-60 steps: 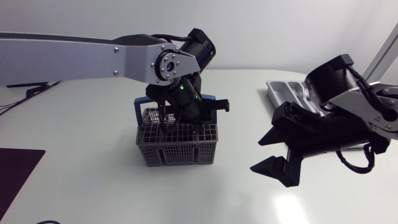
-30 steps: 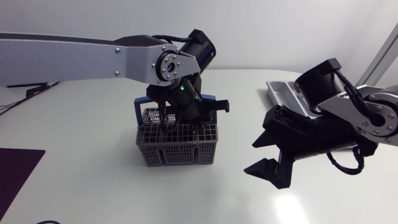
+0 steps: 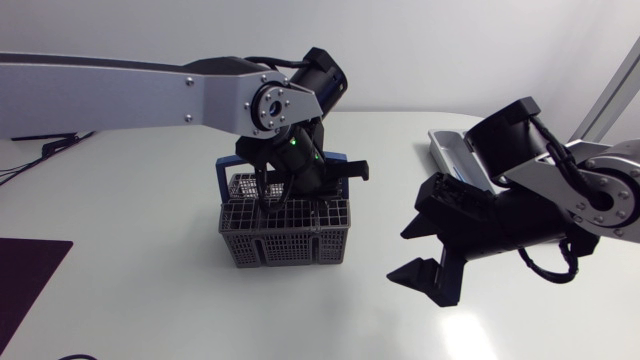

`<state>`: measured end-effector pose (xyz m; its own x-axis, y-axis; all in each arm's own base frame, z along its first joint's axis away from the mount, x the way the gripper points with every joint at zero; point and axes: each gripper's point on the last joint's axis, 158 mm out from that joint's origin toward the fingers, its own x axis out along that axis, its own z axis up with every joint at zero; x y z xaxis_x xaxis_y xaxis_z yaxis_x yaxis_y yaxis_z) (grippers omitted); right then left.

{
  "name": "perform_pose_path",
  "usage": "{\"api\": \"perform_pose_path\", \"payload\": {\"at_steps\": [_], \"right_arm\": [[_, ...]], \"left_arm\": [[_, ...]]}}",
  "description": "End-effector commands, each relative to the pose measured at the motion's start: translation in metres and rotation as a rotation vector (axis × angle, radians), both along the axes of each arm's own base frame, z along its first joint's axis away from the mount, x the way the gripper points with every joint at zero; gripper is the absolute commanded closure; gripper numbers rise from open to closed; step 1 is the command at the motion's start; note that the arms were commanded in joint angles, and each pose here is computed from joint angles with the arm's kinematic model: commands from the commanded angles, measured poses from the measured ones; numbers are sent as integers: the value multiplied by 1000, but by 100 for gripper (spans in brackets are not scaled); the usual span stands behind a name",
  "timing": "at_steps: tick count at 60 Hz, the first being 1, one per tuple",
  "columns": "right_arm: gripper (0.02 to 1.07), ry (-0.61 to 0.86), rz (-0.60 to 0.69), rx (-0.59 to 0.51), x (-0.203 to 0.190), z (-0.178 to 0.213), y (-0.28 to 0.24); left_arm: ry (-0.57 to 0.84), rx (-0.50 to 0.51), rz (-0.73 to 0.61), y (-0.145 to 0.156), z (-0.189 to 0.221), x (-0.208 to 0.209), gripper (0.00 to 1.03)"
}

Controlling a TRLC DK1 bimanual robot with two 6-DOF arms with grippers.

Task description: Unload the cutlery basket into the drawer organizer.

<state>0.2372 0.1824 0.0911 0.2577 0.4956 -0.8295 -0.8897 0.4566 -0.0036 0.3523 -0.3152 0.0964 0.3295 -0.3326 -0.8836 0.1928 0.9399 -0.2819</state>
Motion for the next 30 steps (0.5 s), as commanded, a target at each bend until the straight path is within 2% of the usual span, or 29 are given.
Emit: {"api": "perform_pose_path", "payload": {"at_steps": [1,30], "right_arm": [[7,38,-12,-16,-6,-14,1],[7,40,-11,-23,-10,-16,3]], "left_arm": [[21,2,10,-2,-4,-4,94],[16,-8,8,-1,1,-6,96]]}}
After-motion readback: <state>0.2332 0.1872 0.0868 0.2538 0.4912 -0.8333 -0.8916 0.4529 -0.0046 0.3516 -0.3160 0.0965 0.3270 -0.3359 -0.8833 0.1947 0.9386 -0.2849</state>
